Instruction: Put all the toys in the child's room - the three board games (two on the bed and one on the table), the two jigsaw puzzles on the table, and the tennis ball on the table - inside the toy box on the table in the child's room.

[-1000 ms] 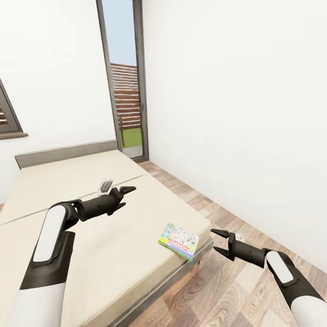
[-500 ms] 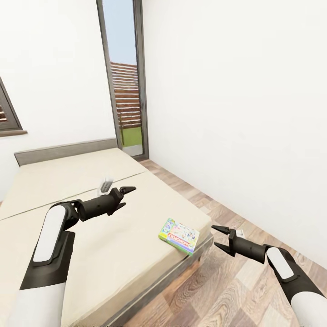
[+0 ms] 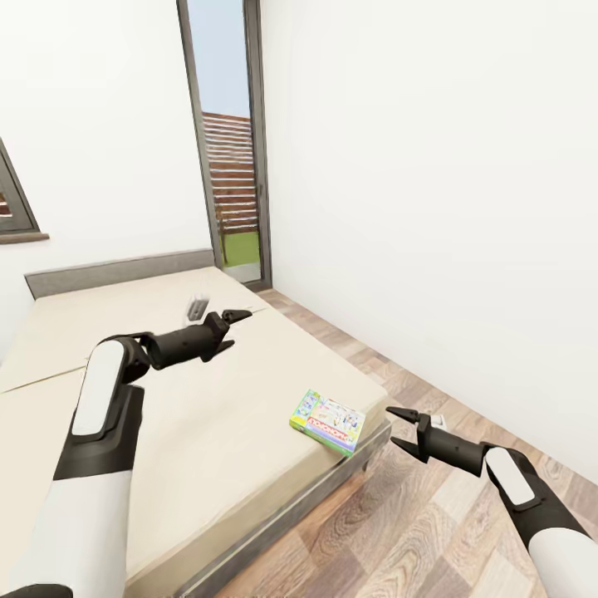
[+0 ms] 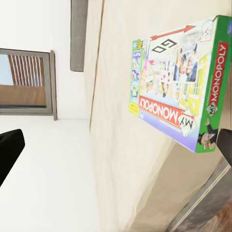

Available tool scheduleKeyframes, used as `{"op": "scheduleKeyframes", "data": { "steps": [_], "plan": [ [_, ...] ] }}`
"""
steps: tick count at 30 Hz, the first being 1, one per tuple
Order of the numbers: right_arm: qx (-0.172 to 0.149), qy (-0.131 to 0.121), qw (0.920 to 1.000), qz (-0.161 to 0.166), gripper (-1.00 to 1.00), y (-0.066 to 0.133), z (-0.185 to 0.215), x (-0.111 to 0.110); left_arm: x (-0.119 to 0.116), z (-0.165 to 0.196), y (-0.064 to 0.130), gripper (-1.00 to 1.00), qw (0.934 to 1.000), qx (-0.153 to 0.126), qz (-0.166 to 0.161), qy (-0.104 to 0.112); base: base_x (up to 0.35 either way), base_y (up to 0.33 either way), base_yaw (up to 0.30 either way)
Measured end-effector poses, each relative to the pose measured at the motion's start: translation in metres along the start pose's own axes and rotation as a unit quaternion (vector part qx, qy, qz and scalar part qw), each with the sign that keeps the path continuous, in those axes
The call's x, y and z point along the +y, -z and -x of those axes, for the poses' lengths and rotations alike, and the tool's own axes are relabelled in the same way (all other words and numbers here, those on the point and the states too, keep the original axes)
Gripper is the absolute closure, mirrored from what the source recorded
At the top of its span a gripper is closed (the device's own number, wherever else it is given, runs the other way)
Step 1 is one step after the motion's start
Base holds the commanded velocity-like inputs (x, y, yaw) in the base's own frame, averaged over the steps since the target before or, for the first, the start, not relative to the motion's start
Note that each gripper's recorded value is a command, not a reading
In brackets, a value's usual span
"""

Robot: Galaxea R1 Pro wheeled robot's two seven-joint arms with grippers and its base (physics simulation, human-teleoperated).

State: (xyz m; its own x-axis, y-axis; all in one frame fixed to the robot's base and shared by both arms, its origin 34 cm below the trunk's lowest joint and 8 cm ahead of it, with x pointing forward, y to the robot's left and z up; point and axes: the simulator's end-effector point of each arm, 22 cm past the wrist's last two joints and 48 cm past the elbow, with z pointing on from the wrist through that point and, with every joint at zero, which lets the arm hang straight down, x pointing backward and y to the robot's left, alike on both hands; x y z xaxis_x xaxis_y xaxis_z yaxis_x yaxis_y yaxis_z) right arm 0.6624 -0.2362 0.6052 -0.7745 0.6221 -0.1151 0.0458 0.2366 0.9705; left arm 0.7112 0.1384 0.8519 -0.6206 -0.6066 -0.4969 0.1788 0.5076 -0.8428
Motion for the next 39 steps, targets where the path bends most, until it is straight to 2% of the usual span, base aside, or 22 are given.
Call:
{"op": "scheduleKeyframes", "data": {
  "steps": [4,9,19,32,36,39],
  "plan": [
    [-0.001,0.001,1.0000,0.002,-1.00,-0.002,-0.001,-0.006,-0.029,0.016,-0.021,-1.00,0.9999,0.010,-0.002,-0.005,0.000,0.000,0.000],
    [-0.002,0.003,1.0000,0.002,-1.00,-0.002,-0.003,-0.016,-0.036,0.006,-0.035,-1.00,0.9994,0.031,0.010,-0.004,0.000,0.000,0.000],
    [-0.005,0.006,1.0000,0.002,-1.00,0.000,-0.006,-0.037,-0.025,-0.012,-0.041,-1.00,0.9987,0.048,0.018,-0.002,0.000,0.000,0.000],
    [-0.009,0.012,0.9999,0.005,-1.00,-0.002,-0.009,-0.058,-0.002,-0.034,-0.043,-1.00,0.9984,0.052,0.021,-0.002,0.000,0.000,0.000],
    [-0.007,0.007,1.0000,0.000,-1.00,-0.004,-0.009,-0.067,0.009,-0.037,-0.049,-1.00,0.9981,0.057,0.026,0.004,0.000,0.000,0.000],
    [-0.008,0.007,0.9999,0.001,-1.00,-0.004,-0.008,-0.066,0.009,-0.038,-0.049,-1.00,0.9980,0.057,0.026,0.004,0.000,0.000,0.000]
  ]
}}
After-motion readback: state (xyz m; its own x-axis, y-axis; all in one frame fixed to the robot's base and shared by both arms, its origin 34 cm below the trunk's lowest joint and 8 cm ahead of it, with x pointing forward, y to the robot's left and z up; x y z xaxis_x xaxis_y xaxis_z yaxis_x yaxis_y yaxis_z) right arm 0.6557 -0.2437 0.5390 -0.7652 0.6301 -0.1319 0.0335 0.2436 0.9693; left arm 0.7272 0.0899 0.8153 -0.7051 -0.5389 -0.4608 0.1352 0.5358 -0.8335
